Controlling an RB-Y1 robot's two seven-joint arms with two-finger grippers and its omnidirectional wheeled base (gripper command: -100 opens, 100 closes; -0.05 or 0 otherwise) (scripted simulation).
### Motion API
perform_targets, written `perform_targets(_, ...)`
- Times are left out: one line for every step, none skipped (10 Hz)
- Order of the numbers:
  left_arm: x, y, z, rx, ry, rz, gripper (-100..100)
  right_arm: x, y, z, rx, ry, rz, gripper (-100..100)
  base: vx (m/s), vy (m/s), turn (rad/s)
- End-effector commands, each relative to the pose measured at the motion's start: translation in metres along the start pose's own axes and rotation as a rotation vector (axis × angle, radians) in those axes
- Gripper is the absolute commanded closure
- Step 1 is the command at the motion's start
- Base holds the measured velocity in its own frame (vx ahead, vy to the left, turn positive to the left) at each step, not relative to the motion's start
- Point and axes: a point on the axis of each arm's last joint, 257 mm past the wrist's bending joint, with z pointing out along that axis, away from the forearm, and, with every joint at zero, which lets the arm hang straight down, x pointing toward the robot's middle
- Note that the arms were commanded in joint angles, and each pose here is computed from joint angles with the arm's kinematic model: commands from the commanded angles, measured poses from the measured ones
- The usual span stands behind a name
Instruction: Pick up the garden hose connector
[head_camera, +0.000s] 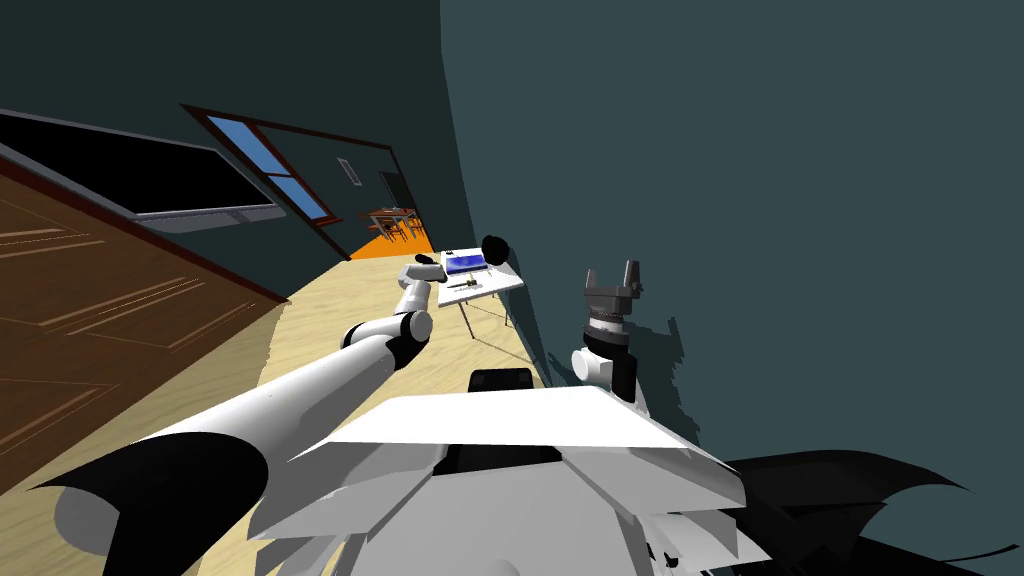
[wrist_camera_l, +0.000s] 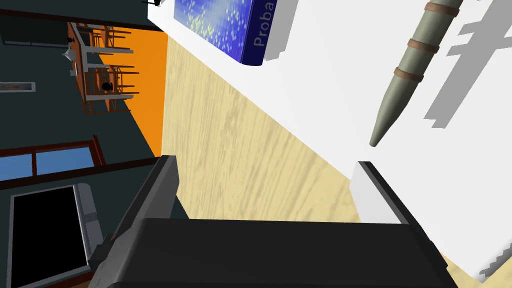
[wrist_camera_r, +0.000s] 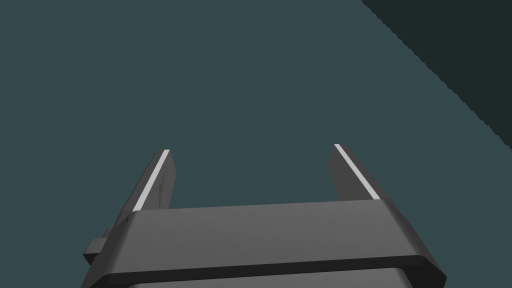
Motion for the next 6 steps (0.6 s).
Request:
perform_targets(0.0,0.01,0.001,-0.044,-0.014,0.002,-100,0.0,0.0,0.0,0.0,0.0,0.0,0,0.034,-0.026,-0.024)
perform_targets(-0.001,0.021,0.001,-0.093,-0.031,0.008,-100,0.0,0.0,0.0,0.0,0.0,0.0,0,0.044,-0.032,-0.042)
perform_targets(0.0,0.03,0.001,-0.131,-0.044,0.016,-100,0.0,0.0,0.0,0.0,0.0,0.0,0,0.077,-0.036,-0.082)
perform_targets(-0.003,0.038,0.001,-0.156,-0.052,0.017,-100,0.0,0.0,0.0,0.0,0.0,0.0,0,0.065,-0.023,-0.022)
perform_targets(-0.005,0.051,0.0,-0.205,-0.071,0.028,-100,0.0,0.0,0.0,0.0,0.0,0.0,0,0.057,-0.013,-0.041)
perform_targets(-0.005,0.052,0.0,-0.209,-0.072,0.028,-100,0.0,0.0,0.0,0.0,0.0,0.0,0,0.041,-0.008,-0.025)
